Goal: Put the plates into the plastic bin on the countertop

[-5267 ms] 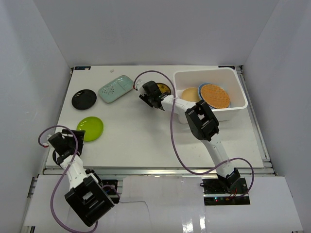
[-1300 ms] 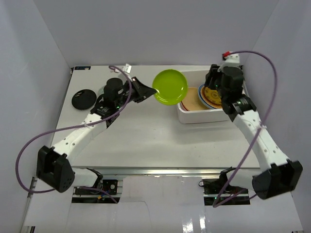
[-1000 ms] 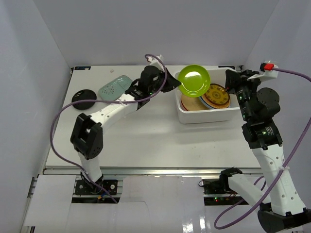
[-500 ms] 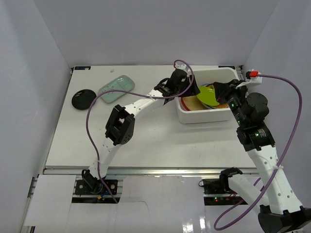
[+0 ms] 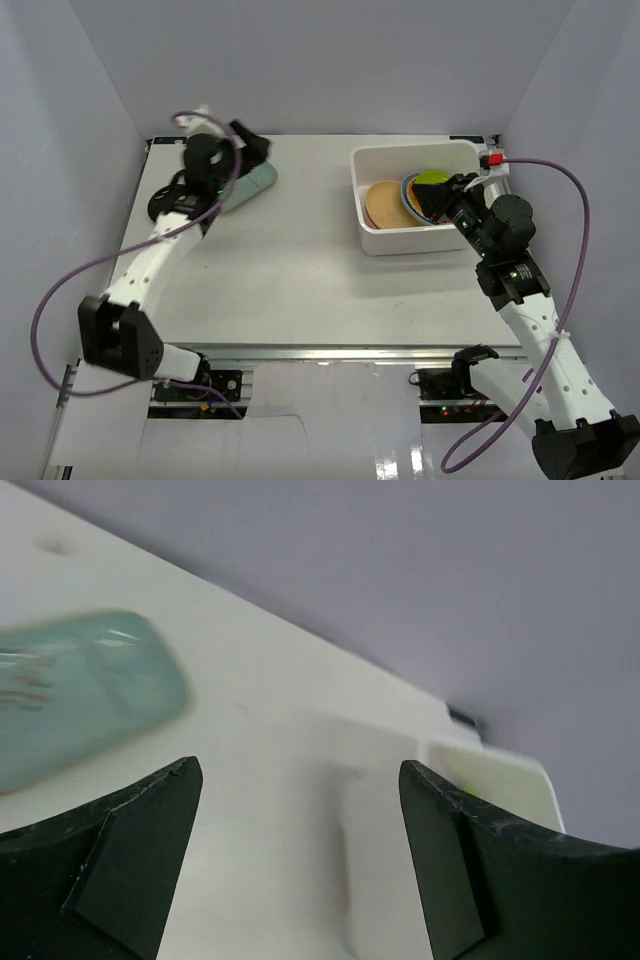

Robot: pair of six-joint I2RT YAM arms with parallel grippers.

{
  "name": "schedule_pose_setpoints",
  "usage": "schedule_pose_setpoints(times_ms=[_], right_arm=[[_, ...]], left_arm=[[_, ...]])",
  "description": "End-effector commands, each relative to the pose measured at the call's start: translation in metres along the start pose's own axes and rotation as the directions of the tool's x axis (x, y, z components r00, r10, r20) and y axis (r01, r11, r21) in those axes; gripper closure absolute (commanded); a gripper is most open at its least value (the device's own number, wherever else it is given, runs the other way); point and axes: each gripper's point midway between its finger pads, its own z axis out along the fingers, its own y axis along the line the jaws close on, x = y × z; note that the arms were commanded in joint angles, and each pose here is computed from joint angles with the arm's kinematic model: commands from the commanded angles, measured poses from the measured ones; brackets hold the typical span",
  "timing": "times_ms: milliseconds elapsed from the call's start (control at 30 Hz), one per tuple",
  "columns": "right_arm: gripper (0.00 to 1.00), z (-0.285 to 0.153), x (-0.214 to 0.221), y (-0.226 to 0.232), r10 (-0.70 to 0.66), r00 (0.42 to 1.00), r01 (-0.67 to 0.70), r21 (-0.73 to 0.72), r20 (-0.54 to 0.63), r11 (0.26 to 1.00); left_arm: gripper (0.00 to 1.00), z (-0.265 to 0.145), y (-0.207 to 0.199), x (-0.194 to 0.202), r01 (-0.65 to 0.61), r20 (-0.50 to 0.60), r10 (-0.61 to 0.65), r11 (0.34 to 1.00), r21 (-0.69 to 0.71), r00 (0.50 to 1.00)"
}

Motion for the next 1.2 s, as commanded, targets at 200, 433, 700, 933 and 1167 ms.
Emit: schedule_pose_setpoints(times_ms=[200, 433, 700, 933, 1167], right_arm=[[0.73, 0.021, 0.032, 0.051, 0.009, 0.998, -0.021, -0.203, -0.061, 0.979], [0.69, 0.025, 0.059, 0.080, -0.078, 0.987, 0.039, -0.264, -0.139, 0.964], [0.68, 0.026, 0.074, 0.080, -0.086, 0.984, 0.043, -0.254, -0.159, 0.966], [0.67, 0.029, 0.082, 0.083, -0.097, 0.980, 0.049, -0.259, -0.176, 0.965], [0.67, 0.033, 0.092, 0.085, -0.101, 0.975, 0.047, -0.256, -0.200, 0.966]], left_arm=[[0.12, -0.108, 0.261, -0.023, 0.366, 0.250, -0.283, 0.833, -0.415, 0.926], [0.15, -0.112, 0.347, 0.011, 0.543, 0.310, -0.446, 0.688, -0.481, 0.840], [0.23, -0.096, 0.391, 0.041, 0.629, 0.312, -0.553, 0.599, -0.496, 0.772], [0.40, -0.078, 0.412, 0.055, 0.661, 0.310, -0.595, 0.572, -0.485, 0.742], [0.58, -0.073, 0.432, 0.065, 0.671, 0.336, -0.596, 0.530, -0.518, 0.730]])
